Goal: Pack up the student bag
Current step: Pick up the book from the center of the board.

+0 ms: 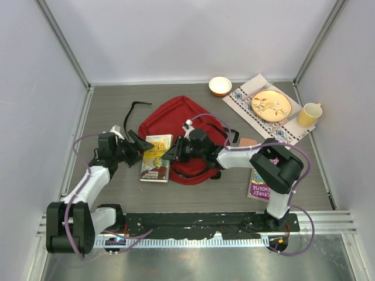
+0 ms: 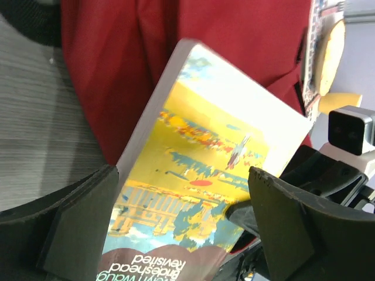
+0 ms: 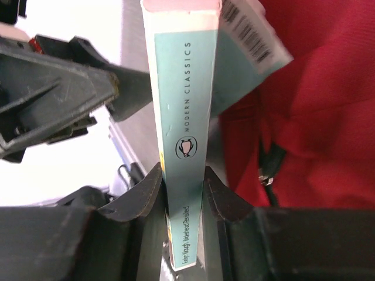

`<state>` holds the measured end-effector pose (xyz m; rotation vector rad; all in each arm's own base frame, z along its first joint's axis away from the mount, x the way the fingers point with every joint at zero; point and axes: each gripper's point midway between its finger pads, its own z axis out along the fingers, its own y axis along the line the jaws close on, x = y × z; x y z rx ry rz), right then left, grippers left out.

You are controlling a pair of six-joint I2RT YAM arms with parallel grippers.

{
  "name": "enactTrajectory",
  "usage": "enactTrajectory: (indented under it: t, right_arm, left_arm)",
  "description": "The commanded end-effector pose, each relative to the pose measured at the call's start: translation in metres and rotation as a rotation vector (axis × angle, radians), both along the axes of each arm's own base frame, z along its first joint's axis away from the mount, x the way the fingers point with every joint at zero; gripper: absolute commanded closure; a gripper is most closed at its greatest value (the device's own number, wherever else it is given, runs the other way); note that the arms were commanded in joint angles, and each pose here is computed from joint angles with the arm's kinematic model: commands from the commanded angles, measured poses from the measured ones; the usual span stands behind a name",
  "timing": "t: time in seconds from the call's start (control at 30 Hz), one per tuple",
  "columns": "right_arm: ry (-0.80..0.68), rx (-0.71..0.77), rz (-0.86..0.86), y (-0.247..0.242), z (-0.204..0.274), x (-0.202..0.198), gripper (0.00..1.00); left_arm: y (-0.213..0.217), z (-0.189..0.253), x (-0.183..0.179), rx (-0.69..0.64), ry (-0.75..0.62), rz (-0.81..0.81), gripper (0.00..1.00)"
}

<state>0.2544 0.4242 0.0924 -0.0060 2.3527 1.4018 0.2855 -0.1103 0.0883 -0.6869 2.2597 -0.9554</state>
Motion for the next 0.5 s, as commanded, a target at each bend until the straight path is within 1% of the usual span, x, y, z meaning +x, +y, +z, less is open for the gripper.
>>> enactTrajectory:
  t: [0.0,0.03,0.17,0.27,0.37,0.4,0.47]
  right_arm:
    - [-0.18,0.221,0.1,0.007,0.094,-0.011,0.99]
    - [-0.197,0.251,0.11,0.007,0.104,-0.011,0.99]
    - [-0.218,0.369,0.184,0.001,0.139,-0.028,0.99]
    - [-0.251,0.433,0.21,-0.005,0.162,-0.035,0.99]
    - [-0.28,0.46,0.206,-0.014,0.179,-0.035,0.99]
    - [-0.303,0.486,0.212,-0.019,0.192,-0.037,0.99]
    - [-0.33,0.511,0.215,-0.026,0.205,-0.037,0.99]
  left_arm:
    - [0.01,0.052,0.007,0.09,-0.13,0.012,0.02]
    - [0.01,0.061,0.007,0.097,-0.148,0.013,0.0]
    - [0.005,0.093,0.008,0.075,-0.241,-0.01,0.0]
    - [-0.006,0.113,0.008,0.014,-0.296,-0.061,0.01]
    - [-0.017,0.129,0.008,-0.045,-0.346,-0.113,0.0]
    - [-0.021,0.135,0.008,-0.066,-0.369,-0.126,0.01]
    - [-0.025,0.139,0.007,-0.093,-0.38,-0.154,0.0]
